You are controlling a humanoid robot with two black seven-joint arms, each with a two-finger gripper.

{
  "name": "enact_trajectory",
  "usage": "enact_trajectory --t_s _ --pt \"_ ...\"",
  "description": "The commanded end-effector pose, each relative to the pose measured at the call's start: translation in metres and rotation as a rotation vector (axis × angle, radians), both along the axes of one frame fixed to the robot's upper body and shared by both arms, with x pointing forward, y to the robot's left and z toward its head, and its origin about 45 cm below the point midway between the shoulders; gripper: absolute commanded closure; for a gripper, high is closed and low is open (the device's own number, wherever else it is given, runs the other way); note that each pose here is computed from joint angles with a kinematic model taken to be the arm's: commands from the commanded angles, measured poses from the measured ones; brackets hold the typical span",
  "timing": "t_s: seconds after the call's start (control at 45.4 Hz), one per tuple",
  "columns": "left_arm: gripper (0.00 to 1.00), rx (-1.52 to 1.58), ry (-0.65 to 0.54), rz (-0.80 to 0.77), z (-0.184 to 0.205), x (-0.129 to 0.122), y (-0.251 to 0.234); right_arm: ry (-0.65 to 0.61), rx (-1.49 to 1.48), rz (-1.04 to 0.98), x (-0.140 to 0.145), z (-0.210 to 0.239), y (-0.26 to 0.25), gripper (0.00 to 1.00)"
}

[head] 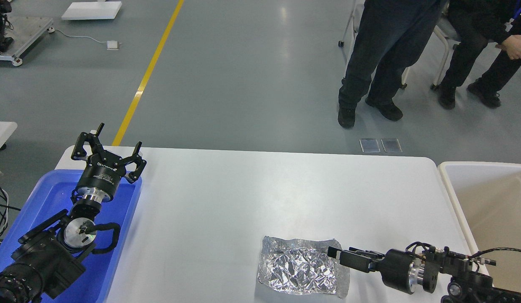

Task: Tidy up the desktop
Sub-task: 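Lower the right gripper to the silver foil bag's near edge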

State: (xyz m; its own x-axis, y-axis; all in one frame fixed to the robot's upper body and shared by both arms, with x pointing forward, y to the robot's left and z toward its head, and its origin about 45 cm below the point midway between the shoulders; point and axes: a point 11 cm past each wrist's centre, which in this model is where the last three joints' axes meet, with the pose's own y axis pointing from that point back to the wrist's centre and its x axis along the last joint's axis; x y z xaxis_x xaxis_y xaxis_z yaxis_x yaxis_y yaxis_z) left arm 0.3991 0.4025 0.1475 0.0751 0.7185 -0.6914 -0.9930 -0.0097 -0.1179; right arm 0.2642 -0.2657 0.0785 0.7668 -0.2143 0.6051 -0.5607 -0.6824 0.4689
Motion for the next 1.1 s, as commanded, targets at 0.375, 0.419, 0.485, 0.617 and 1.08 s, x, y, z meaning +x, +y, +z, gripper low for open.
enact_trajectory --t_s 0.375,0.419,0.485,0.617,1.08 --pt "0.00 0.001 0.001 0.001 0.000 0.000 0.000 -0.052 -0.021 -0.022 -0.007 -0.035 0.016 0.23" --pt "0.00 0.000 0.000 0.000 0.000 0.000 0.000 -0.060 -0.020 -0.027 -0.006 -0.035 0.015 0.27" --pt "0.00 0.001 0.001 0.001 0.000 0.000 0.000 -0.060 -0.028 -0.023 -0.007 -0.036 0.014 0.29" --pt "0.00 0.000 0.000 0.000 0.000 0.000 0.000 -0.065 -0.037 -0.024 -0.007 -0.038 0.011 0.38" --pt "0.00 0.000 0.000 0.000 0.000 0.000 0.000 -0.056 -0.071 -0.005 -0.009 -0.043 0.007 1.00"
